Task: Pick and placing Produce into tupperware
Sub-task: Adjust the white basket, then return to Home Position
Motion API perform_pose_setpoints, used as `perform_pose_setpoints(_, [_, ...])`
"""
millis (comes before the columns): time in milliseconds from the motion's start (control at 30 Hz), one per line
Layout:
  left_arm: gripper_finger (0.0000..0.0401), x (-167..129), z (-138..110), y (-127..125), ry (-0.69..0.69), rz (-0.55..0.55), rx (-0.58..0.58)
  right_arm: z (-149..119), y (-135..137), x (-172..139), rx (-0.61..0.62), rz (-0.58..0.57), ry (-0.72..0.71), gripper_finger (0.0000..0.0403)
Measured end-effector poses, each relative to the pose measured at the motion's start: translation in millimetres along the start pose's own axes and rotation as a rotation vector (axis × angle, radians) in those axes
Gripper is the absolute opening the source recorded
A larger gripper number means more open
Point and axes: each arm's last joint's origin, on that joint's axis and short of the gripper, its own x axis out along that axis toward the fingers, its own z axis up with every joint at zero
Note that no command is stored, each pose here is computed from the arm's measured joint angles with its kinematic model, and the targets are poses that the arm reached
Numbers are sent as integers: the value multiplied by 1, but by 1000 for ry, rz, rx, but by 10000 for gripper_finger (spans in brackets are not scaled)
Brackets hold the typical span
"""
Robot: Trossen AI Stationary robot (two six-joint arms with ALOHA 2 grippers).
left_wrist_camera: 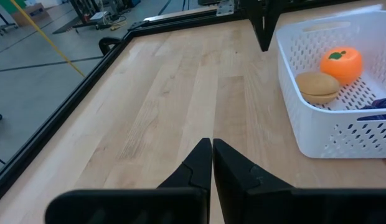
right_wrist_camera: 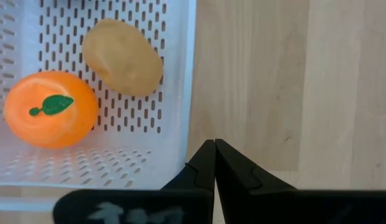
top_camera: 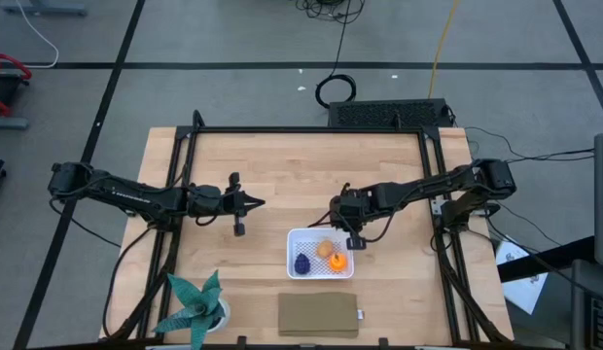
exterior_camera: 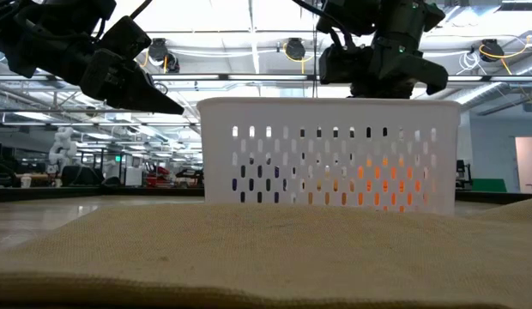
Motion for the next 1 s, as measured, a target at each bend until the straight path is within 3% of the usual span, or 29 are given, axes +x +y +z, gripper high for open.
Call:
perform_pose_setpoints(233, [19,0,2,0,-24,3,12,2,-1,-7,-15,-33,-45,0])
perform_pose_setpoints(467, [19,-1,11,-1,-106,27,77,8,-1,-43,-51,-39,-237,0])
perform_pose_setpoints(567, [15,-5,15,-2,-131,91,119,6,-1,-63,-55,-46,-316,0])
perform_pose_setpoints(900, [2,-34,61,10,-226,168,150,-16,-10,-132,-52,-145,-605,0])
perform_pose_setpoints(1000, [1,-41,76,17,-262,122,158,-31,-16,-137,-41,-145,-724,0])
